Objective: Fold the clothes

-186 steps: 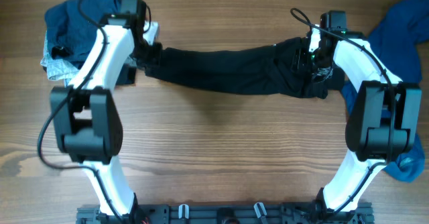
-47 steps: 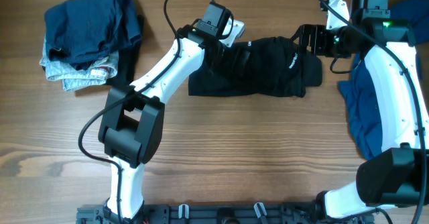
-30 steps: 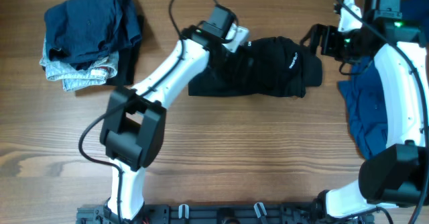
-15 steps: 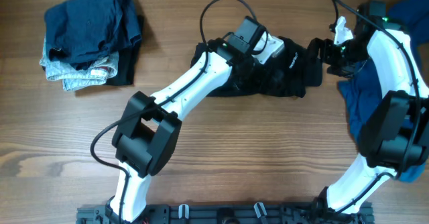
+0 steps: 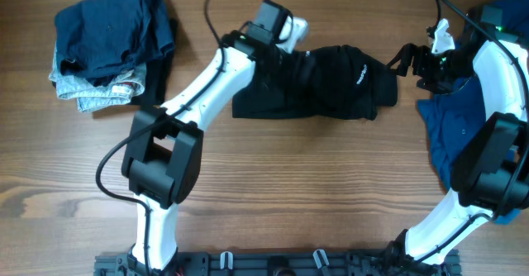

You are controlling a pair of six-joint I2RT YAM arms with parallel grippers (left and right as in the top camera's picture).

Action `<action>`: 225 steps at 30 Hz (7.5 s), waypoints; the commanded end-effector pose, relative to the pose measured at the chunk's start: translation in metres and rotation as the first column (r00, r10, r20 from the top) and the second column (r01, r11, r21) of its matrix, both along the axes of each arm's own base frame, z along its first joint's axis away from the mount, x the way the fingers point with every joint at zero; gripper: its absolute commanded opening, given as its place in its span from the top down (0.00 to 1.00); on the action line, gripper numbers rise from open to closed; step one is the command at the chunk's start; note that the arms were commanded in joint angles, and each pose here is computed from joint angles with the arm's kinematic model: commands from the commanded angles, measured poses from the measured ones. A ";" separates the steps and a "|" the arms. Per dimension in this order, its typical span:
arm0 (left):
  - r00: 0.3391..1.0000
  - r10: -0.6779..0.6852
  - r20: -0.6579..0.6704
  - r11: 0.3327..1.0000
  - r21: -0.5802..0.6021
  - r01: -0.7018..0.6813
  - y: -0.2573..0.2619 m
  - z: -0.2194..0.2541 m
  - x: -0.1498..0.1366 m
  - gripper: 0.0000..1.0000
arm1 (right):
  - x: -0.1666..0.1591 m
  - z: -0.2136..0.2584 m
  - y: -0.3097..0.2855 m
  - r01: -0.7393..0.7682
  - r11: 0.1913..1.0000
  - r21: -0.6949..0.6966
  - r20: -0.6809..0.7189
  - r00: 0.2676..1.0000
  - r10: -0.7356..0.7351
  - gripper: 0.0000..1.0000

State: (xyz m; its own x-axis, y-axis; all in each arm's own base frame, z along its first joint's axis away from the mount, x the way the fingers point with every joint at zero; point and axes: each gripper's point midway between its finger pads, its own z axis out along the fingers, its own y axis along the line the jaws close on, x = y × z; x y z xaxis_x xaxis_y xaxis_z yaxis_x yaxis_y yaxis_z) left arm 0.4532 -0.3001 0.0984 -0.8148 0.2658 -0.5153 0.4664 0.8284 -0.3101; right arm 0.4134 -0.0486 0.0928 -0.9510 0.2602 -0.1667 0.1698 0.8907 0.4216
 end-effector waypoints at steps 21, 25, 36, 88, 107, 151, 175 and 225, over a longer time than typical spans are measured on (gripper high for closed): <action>0.990 0.143 -0.006 0.990 -0.005 -0.143 -0.066 -0.047 -0.009 0.91 | 0.008 0.000 0.003 -0.024 1.000 0.012 0.028 0.999 0.023 0.00; 0.986 0.167 0.020 0.986 -0.010 -0.167 -0.058 -0.038 0.001 0.86 | 0.007 0.000 0.003 -0.024 1.000 0.013 0.024 0.999 0.023 0.00; 0.959 0.264 0.101 0.959 -0.132 -0.250 0.011 0.103 0.007 0.66 | 0.011 -0.014 0.003 -0.027 1.000 0.011 0.039 0.999 0.026 0.04; 0.891 0.452 0.045 0.874 0.177 -0.452 0.139 0.086 -0.008 0.71 | 0.022 0.033 -0.013 -0.056 0.991 0.120 0.332 0.943 0.013 0.96; 0.731 0.682 -0.007 0.712 0.234 -0.662 0.271 0.076 0.003 0.73 | 0.017 0.130 0.192 -0.465 0.886 0.001 0.452 0.790 0.414 0.96; 0.730 0.683 -0.002 0.708 0.245 -0.662 0.283 0.075 0.003 0.73 | 0.003 0.015 0.387 -0.728 0.686 -0.002 0.444 0.614 0.653 0.96; 0.730 0.684 -0.002 0.708 0.245 -0.662 0.283 0.075 0.003 0.73 | 0.059 0.096 0.270 -0.316 0.947 -0.064 0.367 0.875 0.317 0.00; 0.828 0.542 -0.141 0.837 0.181 -0.517 0.249 0.057 -0.006 0.56 | 0.072 0.145 0.205 -0.264 0.938 -0.225 0.491 0.801 0.343 0.01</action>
State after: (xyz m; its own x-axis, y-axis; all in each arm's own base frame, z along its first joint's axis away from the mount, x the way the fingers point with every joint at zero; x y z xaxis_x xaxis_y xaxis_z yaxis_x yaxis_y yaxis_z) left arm 0.4518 -0.0284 0.1737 -0.8752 -0.2609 -0.4074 -0.2241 0.9650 -0.1364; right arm 0.4867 0.1949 0.1859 -0.7734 -0.1716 -0.6102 -0.3774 0.8981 0.2258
